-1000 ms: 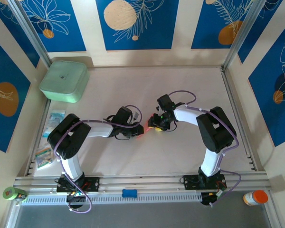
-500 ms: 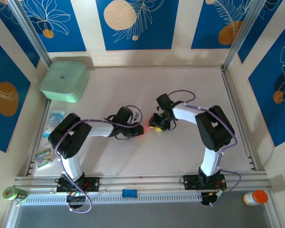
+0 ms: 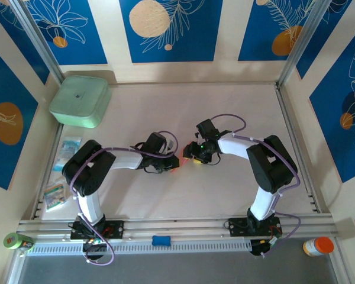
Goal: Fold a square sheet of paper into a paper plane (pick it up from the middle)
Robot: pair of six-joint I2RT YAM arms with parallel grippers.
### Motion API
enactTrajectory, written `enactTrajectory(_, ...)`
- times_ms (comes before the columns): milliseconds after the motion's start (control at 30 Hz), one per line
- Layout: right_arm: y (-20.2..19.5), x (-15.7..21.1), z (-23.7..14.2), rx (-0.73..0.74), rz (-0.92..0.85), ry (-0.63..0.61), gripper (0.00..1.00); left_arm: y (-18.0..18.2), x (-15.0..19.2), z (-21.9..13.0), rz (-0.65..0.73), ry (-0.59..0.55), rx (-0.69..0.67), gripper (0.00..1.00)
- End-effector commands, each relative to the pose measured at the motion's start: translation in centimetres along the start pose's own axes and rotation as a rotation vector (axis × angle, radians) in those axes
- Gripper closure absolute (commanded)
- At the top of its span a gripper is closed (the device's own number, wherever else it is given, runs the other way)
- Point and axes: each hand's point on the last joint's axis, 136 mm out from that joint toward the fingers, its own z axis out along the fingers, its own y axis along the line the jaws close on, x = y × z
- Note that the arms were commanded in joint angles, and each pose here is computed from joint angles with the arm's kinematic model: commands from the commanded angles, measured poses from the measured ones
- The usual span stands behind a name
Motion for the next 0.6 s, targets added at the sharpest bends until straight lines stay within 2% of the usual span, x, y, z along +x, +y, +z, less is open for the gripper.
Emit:
enactTrajectory(0,-2.6,0.9,1.5,0.131,0.058,0.026,0.44,0.9,0.4,0.4,-0.053,0.041,-0.02,0.88)
enactTrajectory(233,-4.6,1.7,2.4,0.264,0.128,0.052,0.45,1.0,0.5,0.4,-0.062,0.046,-0.026,0.87)
enactTrajectory(567,-6.2,2.1,2.8,0.332,0.141,0.067,0.6,1.2,0.4,0.0,-0.061,0.036,-0.034,0.8)
